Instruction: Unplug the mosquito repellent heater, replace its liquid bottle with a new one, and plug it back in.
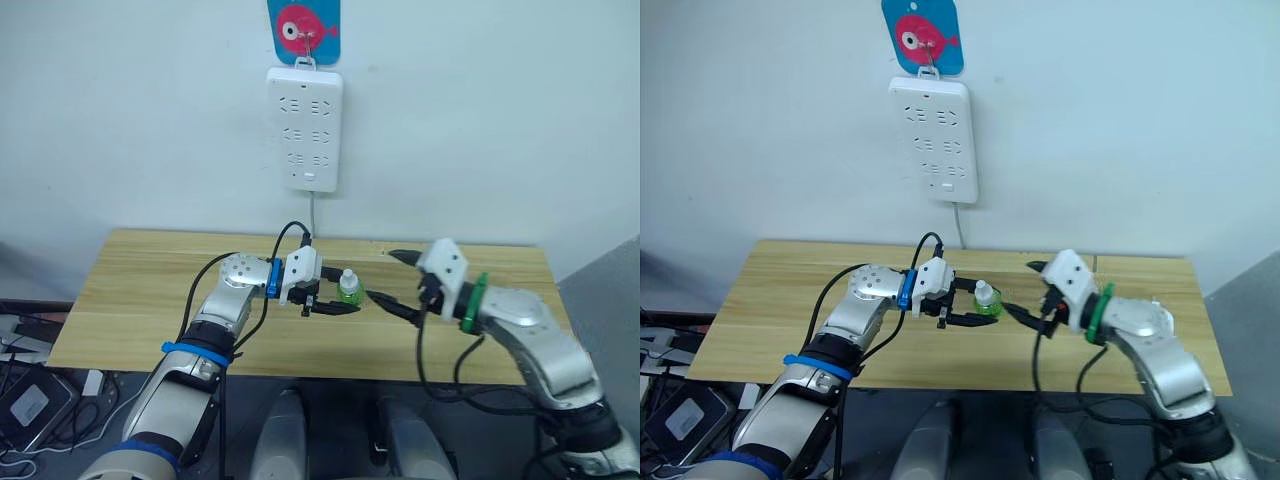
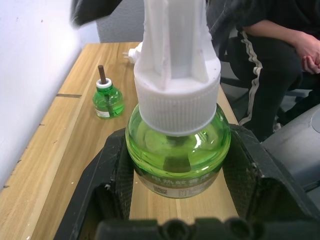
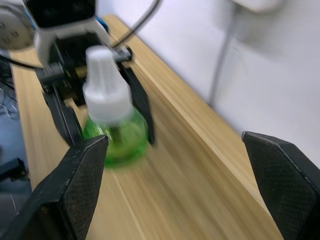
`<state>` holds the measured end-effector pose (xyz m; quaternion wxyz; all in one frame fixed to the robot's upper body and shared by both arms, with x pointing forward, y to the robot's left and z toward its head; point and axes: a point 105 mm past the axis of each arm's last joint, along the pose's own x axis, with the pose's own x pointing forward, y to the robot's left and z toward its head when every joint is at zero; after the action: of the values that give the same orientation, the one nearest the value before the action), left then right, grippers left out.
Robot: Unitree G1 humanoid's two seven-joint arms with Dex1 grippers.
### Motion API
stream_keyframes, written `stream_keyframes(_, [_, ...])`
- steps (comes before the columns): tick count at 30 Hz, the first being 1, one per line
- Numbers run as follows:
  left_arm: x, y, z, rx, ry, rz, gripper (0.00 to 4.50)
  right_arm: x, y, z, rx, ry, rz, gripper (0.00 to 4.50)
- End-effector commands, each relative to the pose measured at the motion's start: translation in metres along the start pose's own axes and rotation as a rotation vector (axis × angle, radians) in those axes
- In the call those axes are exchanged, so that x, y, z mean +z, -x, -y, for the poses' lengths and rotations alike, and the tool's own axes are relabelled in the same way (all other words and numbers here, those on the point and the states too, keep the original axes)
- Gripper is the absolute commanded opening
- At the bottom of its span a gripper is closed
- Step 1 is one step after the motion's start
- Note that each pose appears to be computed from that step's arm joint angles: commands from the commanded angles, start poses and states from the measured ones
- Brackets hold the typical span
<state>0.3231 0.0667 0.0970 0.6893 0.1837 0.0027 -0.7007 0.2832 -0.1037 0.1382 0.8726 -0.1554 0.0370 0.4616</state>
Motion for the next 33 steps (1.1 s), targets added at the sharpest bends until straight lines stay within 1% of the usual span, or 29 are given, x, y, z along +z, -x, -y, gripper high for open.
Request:
stream_keyframes(1, [0.005, 0.003, -0.002, 0.002, -0.031, 0.008, 2.24, 0.014, 0.01, -0.011, 0.072, 0.012, 0.041, 4.44])
stream_keyframes(5, [0.004, 0.003, -0.003, 0.002, -0.033, 0.006, 2.24, 0.022, 0.004, -0.018, 0.121, -0.005, 0.068, 4.44])
stream_keyframes(10, [0.006, 0.001, -0.004, -0.001, -0.039, 0.008, 2.24, 0.035, -0.026, -0.028, 0.138, -0.018, 0.126, 4.44])
stream_keyframes(14, [0.005, 0.001, -0.001, -0.014, -0.044, 0.005, 2.24, 0.032, -0.05, -0.029, 0.111, 0.047, 0.116, 4.44])
stream_keyframes(18, [0.004, 0.001, -0.001, -0.014, -0.042, 0.003, 2.24, 0.03, -0.06, -0.017, 0.055, 0.064, 0.114, 4.44])
stream_keyframes(22, [0.005, 0.0, -0.002, -0.009, -0.038, 0.007, 2.24, 0.026, -0.055, -0.005, 0.011, 0.062, 0.109, 4.44])
stream_keyframes(24, [0.004, 0.001, 0.0, -0.01, -0.037, 0.006, 2.24, 0.022, -0.043, -0.001, 0.01, 0.057, 0.097, 4.44])
stream_keyframes(28, [0.002, 0.002, 0.0, -0.006, -0.031, 0.002, 2.24, 0.011, -0.014, -0.006, 0.061, 0.048, 0.046, 4.44])
stream_keyframes(33, [0.001, 0.003, -0.002, -0.002, -0.031, -0.002, 2.24, 0.011, 0.007, -0.015, 0.123, 0.011, 0.021, 4.44])
